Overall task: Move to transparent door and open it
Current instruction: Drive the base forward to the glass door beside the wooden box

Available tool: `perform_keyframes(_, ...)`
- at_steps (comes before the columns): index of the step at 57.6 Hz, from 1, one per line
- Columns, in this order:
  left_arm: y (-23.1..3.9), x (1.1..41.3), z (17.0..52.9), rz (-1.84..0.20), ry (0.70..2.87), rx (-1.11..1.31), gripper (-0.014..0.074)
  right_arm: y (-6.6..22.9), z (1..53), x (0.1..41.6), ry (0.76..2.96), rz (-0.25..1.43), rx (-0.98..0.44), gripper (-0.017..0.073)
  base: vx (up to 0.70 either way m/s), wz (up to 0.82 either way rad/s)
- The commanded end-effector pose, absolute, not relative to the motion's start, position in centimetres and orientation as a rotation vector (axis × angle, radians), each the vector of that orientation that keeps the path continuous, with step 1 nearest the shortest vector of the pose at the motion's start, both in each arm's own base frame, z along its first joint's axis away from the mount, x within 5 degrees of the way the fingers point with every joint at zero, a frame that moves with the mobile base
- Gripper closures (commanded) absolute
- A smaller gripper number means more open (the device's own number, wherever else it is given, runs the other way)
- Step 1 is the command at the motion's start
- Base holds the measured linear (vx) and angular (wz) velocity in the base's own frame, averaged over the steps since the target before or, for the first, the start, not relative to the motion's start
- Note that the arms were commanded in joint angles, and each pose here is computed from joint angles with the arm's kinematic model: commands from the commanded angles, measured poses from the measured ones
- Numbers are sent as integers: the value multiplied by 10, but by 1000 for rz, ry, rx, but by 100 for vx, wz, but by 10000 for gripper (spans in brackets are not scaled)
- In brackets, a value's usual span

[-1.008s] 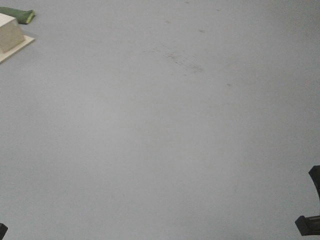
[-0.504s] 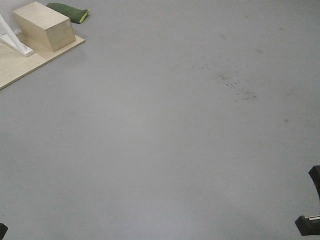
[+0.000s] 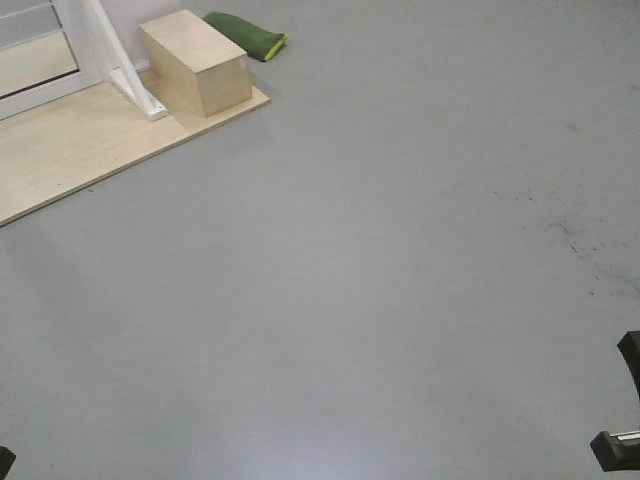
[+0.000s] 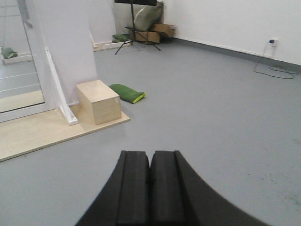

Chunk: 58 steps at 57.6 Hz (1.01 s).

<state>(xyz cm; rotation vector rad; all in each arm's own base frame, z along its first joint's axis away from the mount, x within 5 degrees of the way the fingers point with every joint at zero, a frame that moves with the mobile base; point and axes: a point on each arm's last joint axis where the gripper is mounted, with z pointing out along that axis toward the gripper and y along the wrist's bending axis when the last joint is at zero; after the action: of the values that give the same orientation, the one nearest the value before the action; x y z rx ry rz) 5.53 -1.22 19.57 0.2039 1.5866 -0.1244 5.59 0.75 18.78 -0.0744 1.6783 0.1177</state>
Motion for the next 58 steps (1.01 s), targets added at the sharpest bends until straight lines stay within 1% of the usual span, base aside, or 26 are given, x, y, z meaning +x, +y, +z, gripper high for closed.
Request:
perform_keyframes(1,-12,56,193,-128,1528,188,599,6,191,56,1595,102,-65,559,54,53)
perform_keyframes(36,-12,56,193,-128,1528,188,599,6,191,56,1595,102,-65,559,55,46)
perform_keyframes(58,-12,56,193,-128,1528,188,599,6,191,56,1597,102,-65,559,57,28)
